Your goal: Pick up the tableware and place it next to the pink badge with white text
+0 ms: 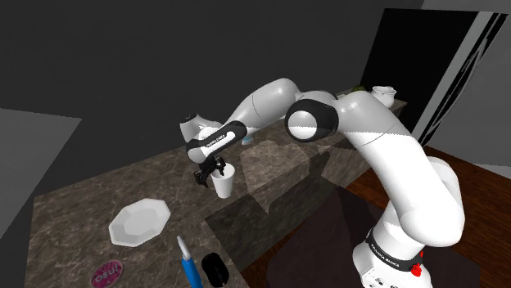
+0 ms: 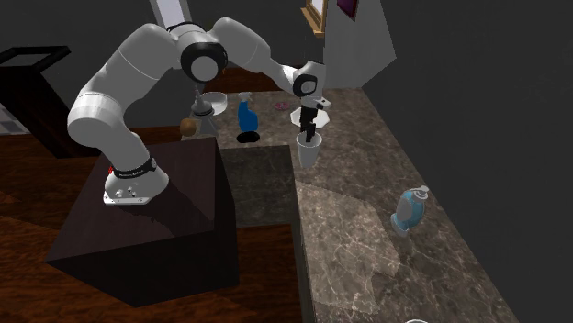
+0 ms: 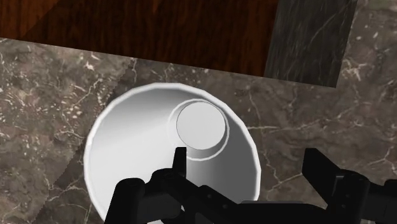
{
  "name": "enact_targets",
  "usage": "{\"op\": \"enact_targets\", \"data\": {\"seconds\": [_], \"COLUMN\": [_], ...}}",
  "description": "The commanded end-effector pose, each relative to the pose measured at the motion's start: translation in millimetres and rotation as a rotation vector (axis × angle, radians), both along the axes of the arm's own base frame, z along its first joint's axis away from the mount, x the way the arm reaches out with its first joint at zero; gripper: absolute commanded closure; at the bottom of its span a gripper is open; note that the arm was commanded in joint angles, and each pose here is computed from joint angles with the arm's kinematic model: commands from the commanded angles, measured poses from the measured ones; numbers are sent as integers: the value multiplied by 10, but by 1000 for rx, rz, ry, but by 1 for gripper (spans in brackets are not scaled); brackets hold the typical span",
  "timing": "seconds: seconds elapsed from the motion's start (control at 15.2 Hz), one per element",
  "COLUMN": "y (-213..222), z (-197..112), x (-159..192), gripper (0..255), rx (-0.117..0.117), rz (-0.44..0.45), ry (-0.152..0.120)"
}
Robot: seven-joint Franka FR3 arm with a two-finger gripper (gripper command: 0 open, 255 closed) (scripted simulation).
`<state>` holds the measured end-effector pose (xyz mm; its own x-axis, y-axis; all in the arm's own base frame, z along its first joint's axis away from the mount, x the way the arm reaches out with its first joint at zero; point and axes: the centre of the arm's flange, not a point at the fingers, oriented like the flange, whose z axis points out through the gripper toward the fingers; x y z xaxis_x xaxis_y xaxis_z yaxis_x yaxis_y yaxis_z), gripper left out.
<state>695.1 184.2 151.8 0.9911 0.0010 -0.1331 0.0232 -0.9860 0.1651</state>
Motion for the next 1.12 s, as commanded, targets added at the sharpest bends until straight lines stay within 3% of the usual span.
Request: {"op": "enact_targets", "data": {"seconds": [0.0,0.13,0.2,0.79,1.06], "y": [-1,-1,-1,-1,-1], "z": [-3,-3,-3,-3,208], "x": [0,0,0,0,0], "gripper": [0,0,255,255,255], "rx": [0,0,0,0,0], "rz": [0,0,0,0,0], "ry": [0,0,0,0,0]}}
